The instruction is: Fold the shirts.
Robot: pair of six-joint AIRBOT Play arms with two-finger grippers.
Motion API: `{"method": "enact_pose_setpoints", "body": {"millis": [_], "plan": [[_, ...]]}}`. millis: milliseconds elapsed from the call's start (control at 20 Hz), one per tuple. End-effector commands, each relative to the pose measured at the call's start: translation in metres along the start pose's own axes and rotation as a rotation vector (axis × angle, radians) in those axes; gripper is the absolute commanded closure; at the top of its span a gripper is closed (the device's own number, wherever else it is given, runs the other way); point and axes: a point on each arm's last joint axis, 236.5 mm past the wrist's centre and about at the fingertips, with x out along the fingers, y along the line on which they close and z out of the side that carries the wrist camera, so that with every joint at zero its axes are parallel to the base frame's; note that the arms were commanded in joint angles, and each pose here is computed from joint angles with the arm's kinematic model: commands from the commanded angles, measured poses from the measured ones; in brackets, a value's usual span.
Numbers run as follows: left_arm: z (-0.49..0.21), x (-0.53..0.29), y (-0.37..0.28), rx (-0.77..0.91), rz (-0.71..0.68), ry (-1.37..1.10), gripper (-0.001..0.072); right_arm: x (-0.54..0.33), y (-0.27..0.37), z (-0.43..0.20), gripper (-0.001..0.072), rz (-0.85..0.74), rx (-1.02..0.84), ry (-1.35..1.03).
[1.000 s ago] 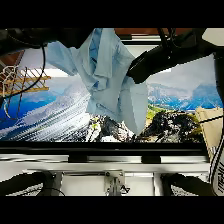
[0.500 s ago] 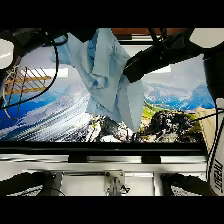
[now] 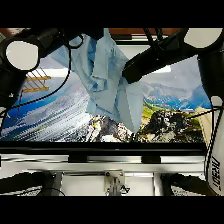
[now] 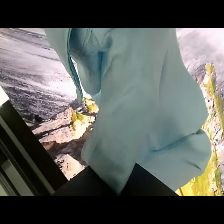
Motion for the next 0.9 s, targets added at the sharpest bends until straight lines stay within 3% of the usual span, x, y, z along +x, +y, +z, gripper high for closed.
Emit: {"method": "enact_pose_setpoints", "body": {"millis": [0,50,100,850], "plan": [[0.006,0.005,0.001,-0.02,0.013,-0.045,0.0576,0.0,0.002,0.0,0.0635,0.006,0.0,0.0],[0.012,0.005,0.001,-0.02,0.019,-0.071,0.0587,0.0,0.002,0.0,0.0635,0.007,0.0,0.002],[0.017,0.005,0.001,-0.023,0.024,-0.09,0.0658,0.0,0.002,-0.001,0.0635,0.008,0.0,0.005],[0.04,-0.01,0.002,-0.021,0.031,-0.137,0.0656,0.0,0.005,0.002,0.0606,0.02,0.001,-0.009]]}}
